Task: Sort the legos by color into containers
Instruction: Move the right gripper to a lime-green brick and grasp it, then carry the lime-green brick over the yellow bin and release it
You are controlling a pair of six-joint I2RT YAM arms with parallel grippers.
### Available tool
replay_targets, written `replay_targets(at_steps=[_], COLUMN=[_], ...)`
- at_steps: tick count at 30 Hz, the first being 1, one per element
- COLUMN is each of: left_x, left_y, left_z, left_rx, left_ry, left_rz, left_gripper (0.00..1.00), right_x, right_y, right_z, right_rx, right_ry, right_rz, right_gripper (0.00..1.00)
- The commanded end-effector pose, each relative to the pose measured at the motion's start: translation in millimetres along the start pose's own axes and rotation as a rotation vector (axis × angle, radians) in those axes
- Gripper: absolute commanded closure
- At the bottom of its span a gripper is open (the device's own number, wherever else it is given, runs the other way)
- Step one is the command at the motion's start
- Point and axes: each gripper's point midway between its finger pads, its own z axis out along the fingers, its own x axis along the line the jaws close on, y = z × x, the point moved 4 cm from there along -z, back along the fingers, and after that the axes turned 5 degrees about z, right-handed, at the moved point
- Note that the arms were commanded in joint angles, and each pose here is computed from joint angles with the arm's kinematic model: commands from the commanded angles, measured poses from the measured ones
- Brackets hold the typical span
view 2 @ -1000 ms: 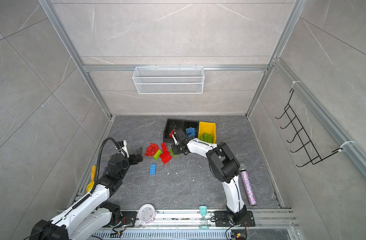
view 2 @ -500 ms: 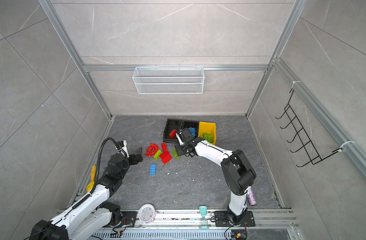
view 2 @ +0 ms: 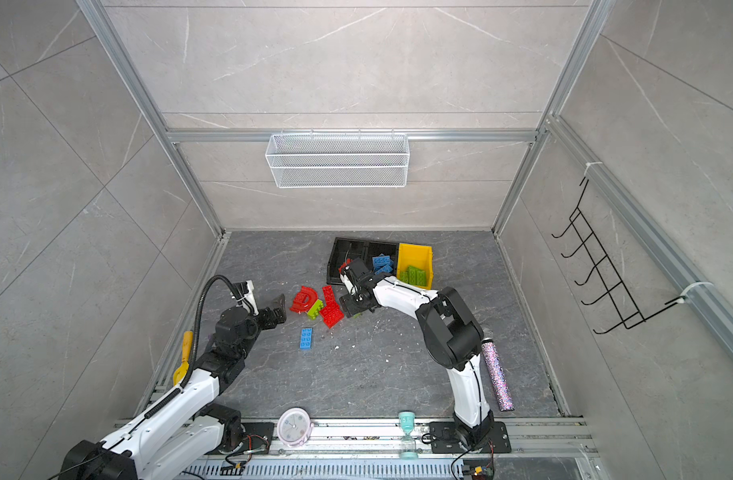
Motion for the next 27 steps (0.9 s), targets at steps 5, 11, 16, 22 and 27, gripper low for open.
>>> replay_targets(at_steps=[5,11,16,22,27], left_x=[-2.7,-2.9,-2.8,-2.9,-3.4], left_y=[22.7,21.8,22.8,24.5,23.6], left_z=[-2.9,-2.4,-3.1,-4.9,-4.3], left_rx=[-0.072,-0.068,-0.07,-0.078,-0.075], left_ry=[-0.008,-0.009,-0.009,-0.01,-0.015], left_rz=[0.0,0.001,0.004,0.0,0.001], left_gripper=[0.0,0.0,0.0,0.0,0.0], right_x=[-0.9,-2.3,-9.9,-34.5,-81.2], right_y=[-3.6,-0.5,1.6,6.6,18.1], right_z=[10.5,-7.8,-30.0,-58.7,-86.9], right_rx=[0.04,-0.021,-0.071,-0.139,-0.253], right_ry=[-0.019,-0.013,0.026,0.043,0.051], right_rz=[-0.01,0.013,0.047,0.112,0.253], right_gripper=[0.45,0.62,0.7,0.74,0.75])
